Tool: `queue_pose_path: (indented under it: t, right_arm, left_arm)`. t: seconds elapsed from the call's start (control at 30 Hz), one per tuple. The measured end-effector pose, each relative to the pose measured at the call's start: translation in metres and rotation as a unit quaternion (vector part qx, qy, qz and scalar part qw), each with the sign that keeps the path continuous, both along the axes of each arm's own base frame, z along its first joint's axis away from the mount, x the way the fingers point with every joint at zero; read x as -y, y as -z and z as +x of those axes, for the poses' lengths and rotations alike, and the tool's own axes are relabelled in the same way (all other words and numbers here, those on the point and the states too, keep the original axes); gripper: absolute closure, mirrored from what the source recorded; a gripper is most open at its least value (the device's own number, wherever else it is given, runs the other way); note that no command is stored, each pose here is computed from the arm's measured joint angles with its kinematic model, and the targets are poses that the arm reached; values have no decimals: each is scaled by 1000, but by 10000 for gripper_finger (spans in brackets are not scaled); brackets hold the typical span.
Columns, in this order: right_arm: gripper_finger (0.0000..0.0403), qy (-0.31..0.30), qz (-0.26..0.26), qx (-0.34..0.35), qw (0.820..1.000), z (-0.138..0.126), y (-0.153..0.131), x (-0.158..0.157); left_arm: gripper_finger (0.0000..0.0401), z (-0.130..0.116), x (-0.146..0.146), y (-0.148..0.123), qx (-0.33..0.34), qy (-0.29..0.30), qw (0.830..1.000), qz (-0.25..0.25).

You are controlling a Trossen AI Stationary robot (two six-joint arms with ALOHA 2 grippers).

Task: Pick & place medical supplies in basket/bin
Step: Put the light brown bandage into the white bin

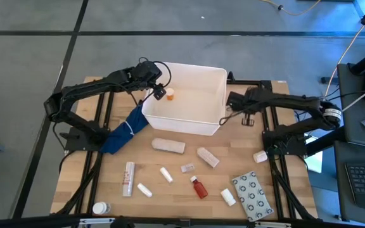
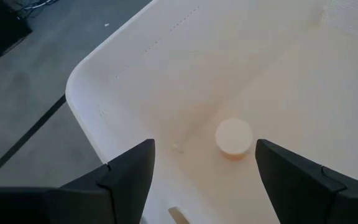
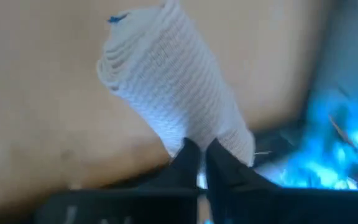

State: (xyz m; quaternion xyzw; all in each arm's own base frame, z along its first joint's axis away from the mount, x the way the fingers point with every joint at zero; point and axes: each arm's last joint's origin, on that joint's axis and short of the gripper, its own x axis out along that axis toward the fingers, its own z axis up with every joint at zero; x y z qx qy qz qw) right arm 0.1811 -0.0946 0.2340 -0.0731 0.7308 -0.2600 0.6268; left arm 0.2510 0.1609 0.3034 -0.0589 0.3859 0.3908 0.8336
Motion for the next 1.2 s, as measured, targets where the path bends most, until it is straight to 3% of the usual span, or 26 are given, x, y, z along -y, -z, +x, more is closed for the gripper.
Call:
queue_pose_path:
  t: [0.13, 0.23, 0.3, 0.43, 0.53, 0.67, 0.8, 0.93, 1.2]
  right_arm:
    - [400, 107, -125, 52, 985, -1, -48, 5]
    - [401, 169, -232, 142, 947, 4, -89, 11]
    - [401, 159, -228, 211, 937, 13, -113, 14]
    - [401, 58, -119, 392, 910, 47, -147, 19]
    - [402, 10, -107, 421, 901, 71, -154, 26]
    - [402, -8, -94, 371, 924, 109, -132, 41]
    - [403, -11, -62, 297, 953, 148, -84, 57]
    - [403, 19, -22, 208, 978, 169, -30, 72]
    - [403, 89, 9, 130, 987, 179, 35, 98]
  left_arm:
    - [130, 0, 0, 0, 0, 0, 1000, 0]
    - [130, 0, 0, 0, 0, 0, 1000, 0]
    - [131, -1, 0, 0, 0, -3, 1000, -4]
    - [131, -4, 3, -5, 6, -4, 1000, 2]
    - [130, -8, 7, -23, 55, 16, 998, 31]
    - [132, -11, 17, -48, 138, 85, 985, 52]
    - [130, -20, 26, -61, 168, 105, 978, 64]
    - [131, -33, 33, -50, 164, 95, 980, 60]
    - [130, -54, 44, -11, 180, 46, 980, 67]
